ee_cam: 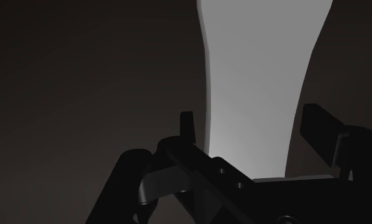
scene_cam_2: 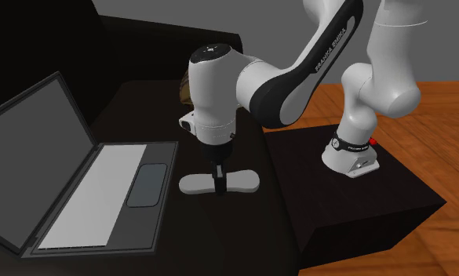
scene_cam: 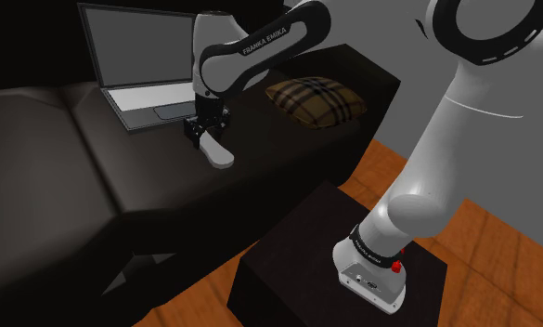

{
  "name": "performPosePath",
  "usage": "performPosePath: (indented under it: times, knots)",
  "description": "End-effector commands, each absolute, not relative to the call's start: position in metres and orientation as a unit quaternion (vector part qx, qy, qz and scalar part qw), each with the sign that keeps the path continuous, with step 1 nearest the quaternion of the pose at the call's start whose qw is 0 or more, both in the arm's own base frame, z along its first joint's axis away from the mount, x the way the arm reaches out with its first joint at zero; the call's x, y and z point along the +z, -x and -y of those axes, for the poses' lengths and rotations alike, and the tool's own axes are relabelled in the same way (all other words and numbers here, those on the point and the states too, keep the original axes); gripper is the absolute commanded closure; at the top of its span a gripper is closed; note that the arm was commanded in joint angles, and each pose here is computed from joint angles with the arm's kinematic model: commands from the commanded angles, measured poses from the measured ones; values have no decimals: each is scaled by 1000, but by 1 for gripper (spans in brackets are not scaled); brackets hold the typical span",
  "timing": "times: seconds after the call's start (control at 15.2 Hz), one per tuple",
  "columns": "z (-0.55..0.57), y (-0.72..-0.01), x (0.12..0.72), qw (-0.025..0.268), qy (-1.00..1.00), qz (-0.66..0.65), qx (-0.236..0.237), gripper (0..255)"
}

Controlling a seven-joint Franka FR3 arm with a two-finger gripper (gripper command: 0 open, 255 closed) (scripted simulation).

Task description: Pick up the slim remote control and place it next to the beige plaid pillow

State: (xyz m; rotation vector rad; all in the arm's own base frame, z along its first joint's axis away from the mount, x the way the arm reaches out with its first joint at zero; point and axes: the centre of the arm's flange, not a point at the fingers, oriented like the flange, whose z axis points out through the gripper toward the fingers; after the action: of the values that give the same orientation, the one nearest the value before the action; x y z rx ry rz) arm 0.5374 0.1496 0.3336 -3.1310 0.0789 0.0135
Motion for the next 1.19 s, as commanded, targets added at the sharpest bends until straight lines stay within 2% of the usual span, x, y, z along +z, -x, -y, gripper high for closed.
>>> performPosePath:
  times: [0.0, 1.12]
  knots:
    - [-150, -537, 334, 5, 1000, -25, 4, 255]
    - [-150, -537, 418, 5, 1000, -25, 4, 255]
